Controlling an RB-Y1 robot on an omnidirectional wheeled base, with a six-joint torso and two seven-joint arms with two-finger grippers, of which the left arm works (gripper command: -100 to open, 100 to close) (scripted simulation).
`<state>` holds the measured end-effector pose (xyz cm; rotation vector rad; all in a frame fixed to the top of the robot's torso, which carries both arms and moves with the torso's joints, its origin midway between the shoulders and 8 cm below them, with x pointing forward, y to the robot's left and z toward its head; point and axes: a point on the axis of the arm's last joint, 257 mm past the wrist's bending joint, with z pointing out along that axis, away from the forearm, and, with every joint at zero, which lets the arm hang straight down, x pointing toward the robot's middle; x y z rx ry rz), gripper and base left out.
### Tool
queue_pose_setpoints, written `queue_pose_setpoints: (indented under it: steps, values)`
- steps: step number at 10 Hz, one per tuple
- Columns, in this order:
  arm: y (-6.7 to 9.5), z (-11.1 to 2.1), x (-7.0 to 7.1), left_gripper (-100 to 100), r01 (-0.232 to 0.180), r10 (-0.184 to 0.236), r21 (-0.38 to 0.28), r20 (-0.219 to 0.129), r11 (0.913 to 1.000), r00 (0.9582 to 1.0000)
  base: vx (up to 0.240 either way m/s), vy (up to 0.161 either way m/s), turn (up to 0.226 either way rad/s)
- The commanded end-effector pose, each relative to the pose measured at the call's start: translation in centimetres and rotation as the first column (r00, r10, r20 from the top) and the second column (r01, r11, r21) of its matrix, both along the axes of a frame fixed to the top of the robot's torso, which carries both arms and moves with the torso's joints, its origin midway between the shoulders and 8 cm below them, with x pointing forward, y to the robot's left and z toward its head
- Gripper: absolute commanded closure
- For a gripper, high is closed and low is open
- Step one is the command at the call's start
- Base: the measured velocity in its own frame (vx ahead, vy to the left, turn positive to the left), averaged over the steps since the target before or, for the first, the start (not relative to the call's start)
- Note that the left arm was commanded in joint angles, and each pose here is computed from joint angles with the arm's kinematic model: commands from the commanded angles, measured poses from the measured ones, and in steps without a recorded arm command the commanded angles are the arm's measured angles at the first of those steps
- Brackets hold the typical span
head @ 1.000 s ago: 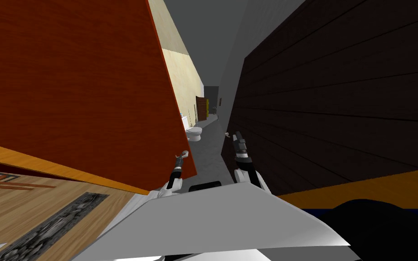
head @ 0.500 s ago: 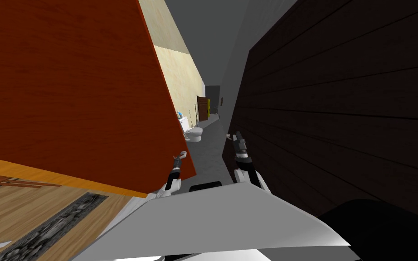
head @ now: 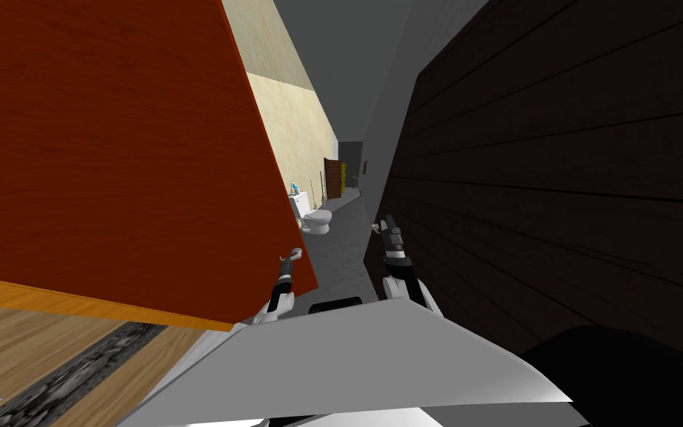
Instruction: Push the door open
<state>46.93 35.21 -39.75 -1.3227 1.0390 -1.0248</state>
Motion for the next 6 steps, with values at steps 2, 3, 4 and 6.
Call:
queue_pose_setpoints:
  steps: [2, 3, 4, 6]
  values:
    - [0.9, 0.6, -0.1, 100, -0.024, 0.024, 0.003, 0.012, 0.9997, 0.9996, 0.137, -0.049, 0.03]
    - [1.1, 0.6, -0.2, 100, -0.028, 0.028, 0.002, 0.012, 0.9996, 0.9995, 0.187, -0.066, 0.046]
    - [1.2, 0.3, -0.4, 100, -0.028, 0.028, 0.003, 0.004, 0.9996, 0.9996, 0.083, -0.022, 0.036]
    - [2.6, 0.4, -0.8, 100, -0.061, 0.061, 0.004, 0.007, 0.9981, 0.9981, 0.165, -0.025, 0.047]
